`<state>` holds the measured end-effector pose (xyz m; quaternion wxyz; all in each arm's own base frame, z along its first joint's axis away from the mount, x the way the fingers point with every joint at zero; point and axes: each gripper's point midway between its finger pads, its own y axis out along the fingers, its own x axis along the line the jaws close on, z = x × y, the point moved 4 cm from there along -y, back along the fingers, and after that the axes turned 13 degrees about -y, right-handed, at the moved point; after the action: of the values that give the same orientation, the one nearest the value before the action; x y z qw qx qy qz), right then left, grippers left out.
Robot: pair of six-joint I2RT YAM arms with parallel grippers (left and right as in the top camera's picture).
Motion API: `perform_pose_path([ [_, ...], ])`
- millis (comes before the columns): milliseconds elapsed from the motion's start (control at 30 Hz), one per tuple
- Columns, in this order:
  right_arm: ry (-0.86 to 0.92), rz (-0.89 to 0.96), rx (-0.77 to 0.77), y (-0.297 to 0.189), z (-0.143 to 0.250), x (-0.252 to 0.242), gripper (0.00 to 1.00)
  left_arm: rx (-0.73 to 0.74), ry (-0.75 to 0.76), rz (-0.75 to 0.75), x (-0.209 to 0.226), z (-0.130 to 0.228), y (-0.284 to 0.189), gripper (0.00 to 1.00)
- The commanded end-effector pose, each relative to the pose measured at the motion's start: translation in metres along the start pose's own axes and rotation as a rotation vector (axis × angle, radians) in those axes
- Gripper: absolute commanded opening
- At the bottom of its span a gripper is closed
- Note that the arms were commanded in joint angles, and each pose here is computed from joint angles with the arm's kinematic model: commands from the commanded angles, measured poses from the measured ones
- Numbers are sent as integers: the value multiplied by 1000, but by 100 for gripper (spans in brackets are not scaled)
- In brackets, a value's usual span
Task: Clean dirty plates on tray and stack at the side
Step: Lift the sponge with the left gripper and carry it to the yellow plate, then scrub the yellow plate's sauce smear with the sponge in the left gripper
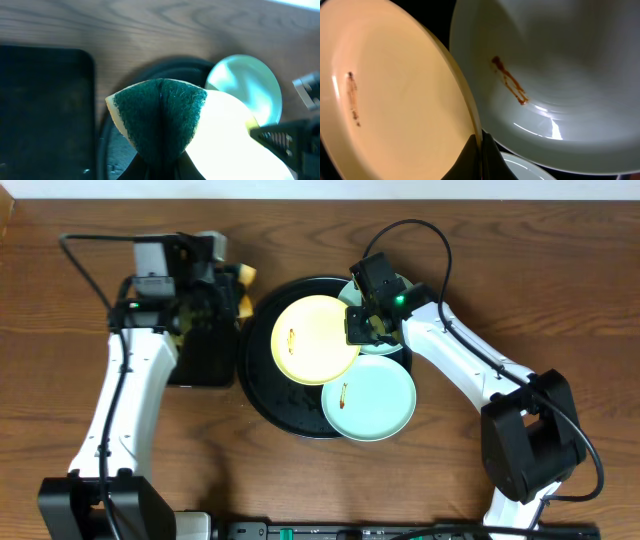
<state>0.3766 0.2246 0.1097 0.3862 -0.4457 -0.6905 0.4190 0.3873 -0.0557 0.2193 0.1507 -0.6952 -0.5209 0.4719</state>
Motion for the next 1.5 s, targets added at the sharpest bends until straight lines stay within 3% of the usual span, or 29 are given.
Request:
perform_pose_path([
  [0, 32, 38, -4, 2, 1, -2, 1, 25, 68, -34, -11, 11, 8, 7],
  [267, 52, 36, 21, 17, 7, 6, 1, 50, 161, -157, -21, 38, 28, 8],
  [600, 57, 42, 50, 24, 15, 13, 1, 27, 168, -138, -11, 50, 52, 7],
  [1467, 61, 42, 66, 23, 19, 15, 2, 194, 179, -80, 9, 129, 104, 7],
])
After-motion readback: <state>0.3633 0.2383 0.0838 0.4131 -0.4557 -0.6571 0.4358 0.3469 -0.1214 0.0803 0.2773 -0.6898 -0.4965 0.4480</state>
